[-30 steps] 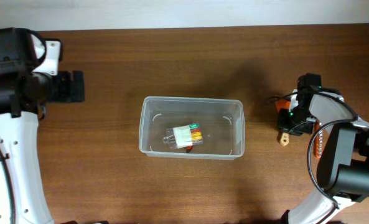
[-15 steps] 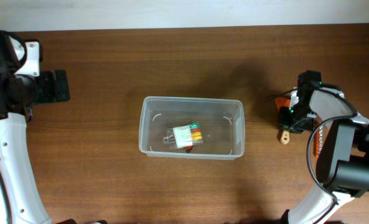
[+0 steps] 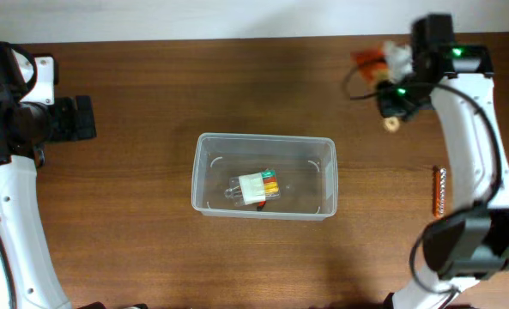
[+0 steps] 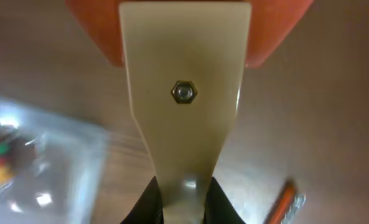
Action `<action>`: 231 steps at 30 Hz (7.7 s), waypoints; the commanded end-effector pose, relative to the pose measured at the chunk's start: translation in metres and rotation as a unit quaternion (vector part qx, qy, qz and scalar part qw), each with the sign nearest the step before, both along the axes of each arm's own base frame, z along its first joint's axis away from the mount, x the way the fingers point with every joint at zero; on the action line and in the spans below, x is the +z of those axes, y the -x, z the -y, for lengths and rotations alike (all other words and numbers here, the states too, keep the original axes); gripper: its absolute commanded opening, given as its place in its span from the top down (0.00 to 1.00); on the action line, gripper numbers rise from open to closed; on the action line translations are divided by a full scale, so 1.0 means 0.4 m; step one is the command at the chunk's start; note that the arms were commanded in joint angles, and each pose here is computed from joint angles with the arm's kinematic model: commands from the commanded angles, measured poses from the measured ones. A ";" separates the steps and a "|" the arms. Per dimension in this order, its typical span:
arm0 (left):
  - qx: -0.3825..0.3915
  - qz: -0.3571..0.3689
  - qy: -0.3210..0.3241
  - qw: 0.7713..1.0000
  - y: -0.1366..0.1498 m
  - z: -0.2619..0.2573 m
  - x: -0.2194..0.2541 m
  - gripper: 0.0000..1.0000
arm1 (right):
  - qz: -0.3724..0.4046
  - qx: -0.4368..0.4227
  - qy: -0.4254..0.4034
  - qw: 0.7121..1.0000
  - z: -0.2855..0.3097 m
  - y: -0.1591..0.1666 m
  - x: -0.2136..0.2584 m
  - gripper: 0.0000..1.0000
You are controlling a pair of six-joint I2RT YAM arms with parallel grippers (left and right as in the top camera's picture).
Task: Pack container
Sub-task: 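Lift the scraper with the right gripper and lower it into the container, then release the scraper and move the right gripper to the orange socket rail, then lower the right gripper and grasp the orange socket rail, then carry the socket rail over the container and drop it inside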
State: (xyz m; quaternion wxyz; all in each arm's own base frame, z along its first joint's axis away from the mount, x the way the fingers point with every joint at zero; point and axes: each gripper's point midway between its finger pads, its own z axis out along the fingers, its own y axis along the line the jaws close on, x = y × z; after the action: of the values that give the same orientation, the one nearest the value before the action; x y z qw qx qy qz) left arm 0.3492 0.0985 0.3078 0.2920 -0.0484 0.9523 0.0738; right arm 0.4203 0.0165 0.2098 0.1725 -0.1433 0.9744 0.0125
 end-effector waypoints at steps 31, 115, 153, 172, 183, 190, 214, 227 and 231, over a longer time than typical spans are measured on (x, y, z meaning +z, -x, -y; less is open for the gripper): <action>0.009 -0.001 0.001 1.000 0.003 -0.007 0.000 0.01 | -0.084 0.508 0.046 0.856 -0.454 0.302 -0.371 0.64; 0.009 -0.008 0.003 1.000 0.010 -0.005 -0.005 0.01 | -0.130 -0.278 -0.041 0.951 0.447 0.318 -0.566 0.01; 0.009 -0.008 0.003 1.000 0.010 -0.005 -0.005 0.01 | -0.147 -0.323 -0.012 0.935 0.472 0.345 -0.569 0.61; 0.009 -0.008 0.003 1.000 0.010 -0.005 -0.005 0.01 | -0.143 -0.320 -0.024 0.936 0.462 0.337 -0.569 0.76; 0.009 -0.008 0.002 1.000 0.010 -0.005 -0.005 0.01 | -0.138 -0.318 -0.035 0.937 0.456 0.329 -0.568 0.87; 0.009 -0.008 0.002 1.000 0.010 -0.005 -0.005 0.01 | -0.124 -0.329 -0.055 0.934 0.447 0.309 -0.566 0.96; 0.009 -0.008 0.003 1.000 0.010 -0.005 -0.006 0.01 | 0.095 0.407 0.031 0.908 -0.264 0.133 0.057 0.96; 0.009 -0.015 0.004 1.000 0.017 -0.003 -0.010 0.01 | -0.067 0.547 0.015 0.834 -0.473 0.213 -0.257 0.96; 0.009 -0.015 0.004 1.000 0.017 -0.003 -0.010 0.01 | -0.104 0.540 0.010 0.835 -0.457 0.210 -0.324 0.95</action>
State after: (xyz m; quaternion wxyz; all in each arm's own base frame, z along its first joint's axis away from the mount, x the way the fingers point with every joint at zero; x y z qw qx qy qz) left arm 0.3434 0.0970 0.3037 0.2781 -0.0485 0.9567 0.0709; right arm 0.3360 0.2037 0.0911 0.0487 -0.6466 0.7543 0.1026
